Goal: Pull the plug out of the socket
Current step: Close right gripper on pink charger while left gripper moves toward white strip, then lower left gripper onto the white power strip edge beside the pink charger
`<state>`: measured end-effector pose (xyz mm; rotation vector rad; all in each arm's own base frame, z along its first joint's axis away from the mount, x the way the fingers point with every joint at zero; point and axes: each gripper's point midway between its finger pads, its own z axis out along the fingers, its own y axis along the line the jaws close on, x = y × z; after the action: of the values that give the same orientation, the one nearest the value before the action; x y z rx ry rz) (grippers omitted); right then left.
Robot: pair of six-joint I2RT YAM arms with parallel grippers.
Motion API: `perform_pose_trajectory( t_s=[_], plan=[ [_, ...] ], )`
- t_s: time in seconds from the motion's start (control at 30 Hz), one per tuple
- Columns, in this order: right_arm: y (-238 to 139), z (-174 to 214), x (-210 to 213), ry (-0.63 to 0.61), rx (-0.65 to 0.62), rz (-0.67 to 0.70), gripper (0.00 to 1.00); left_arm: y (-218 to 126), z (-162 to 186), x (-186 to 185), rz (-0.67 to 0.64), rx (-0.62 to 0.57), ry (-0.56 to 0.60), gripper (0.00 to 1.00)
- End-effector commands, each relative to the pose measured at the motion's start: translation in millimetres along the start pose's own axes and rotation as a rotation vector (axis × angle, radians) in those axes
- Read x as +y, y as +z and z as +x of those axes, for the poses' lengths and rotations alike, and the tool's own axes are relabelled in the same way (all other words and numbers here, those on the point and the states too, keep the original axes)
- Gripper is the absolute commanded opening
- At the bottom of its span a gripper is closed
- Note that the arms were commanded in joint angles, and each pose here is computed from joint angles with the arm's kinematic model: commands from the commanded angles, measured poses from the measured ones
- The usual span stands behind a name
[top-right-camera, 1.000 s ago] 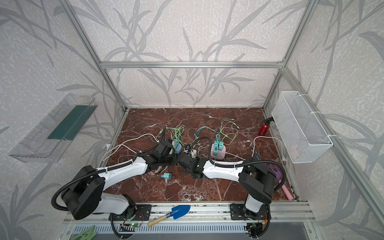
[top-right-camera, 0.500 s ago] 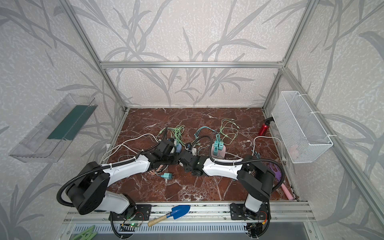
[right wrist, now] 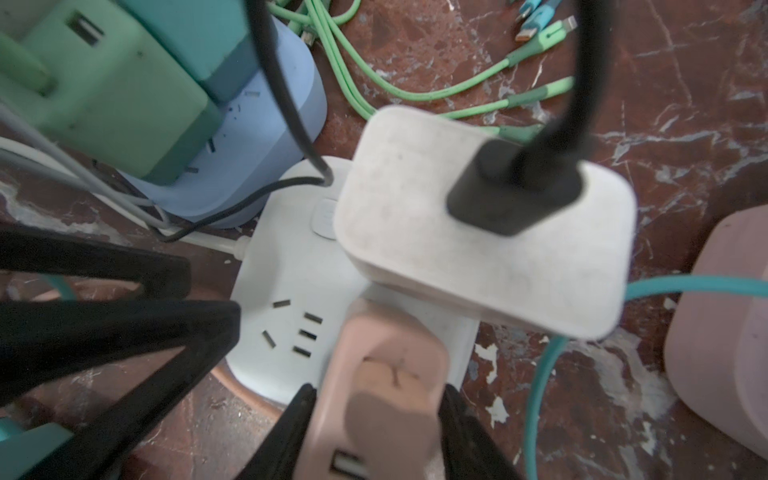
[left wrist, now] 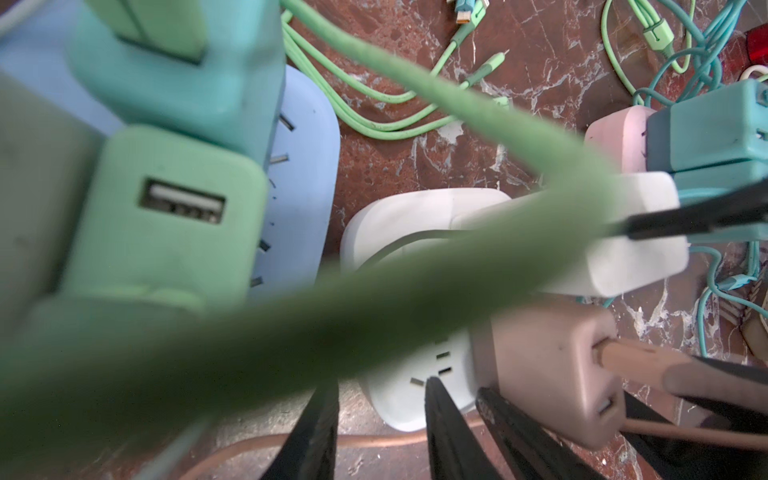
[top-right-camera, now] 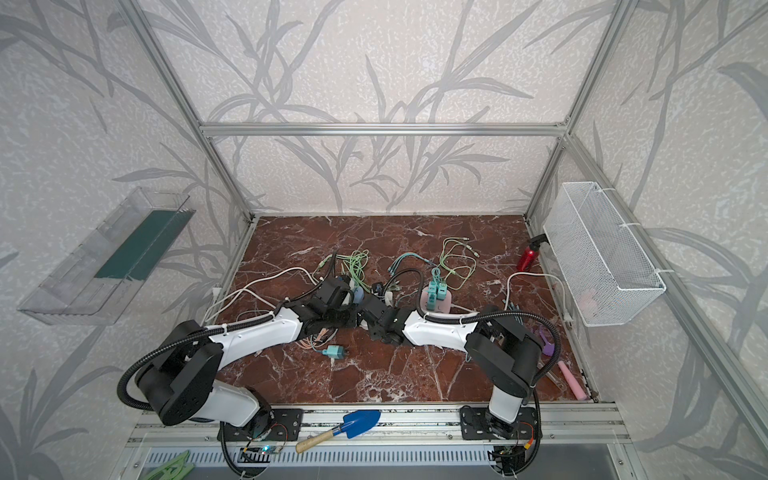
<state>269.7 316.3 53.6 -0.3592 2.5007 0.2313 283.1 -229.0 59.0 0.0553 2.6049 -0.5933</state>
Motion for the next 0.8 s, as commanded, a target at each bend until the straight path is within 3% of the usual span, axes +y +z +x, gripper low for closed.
perform_pose_trajectory(
  t_s=[0.0,0.33,0.77],
  plan=[
    [-1.5,-8.4,0.8,-0.009,-0.022,0.007,0.49,0.7,-3.4,-4.0,0.009,0.008,0.004,0.37],
    [1.5,-12.5,0.8,-0.004,-0.031,0.005,0.55,-1.9,-3.2,-2.4,0.006,-0.005,-0.008,0.37],
    [10.3,-18.8,11.4,-0.007,-0.04,-0.021,0.49,-1.7,-4.5,-3.1,0.013,-0.012,-0.015,0.37]
  ],
)
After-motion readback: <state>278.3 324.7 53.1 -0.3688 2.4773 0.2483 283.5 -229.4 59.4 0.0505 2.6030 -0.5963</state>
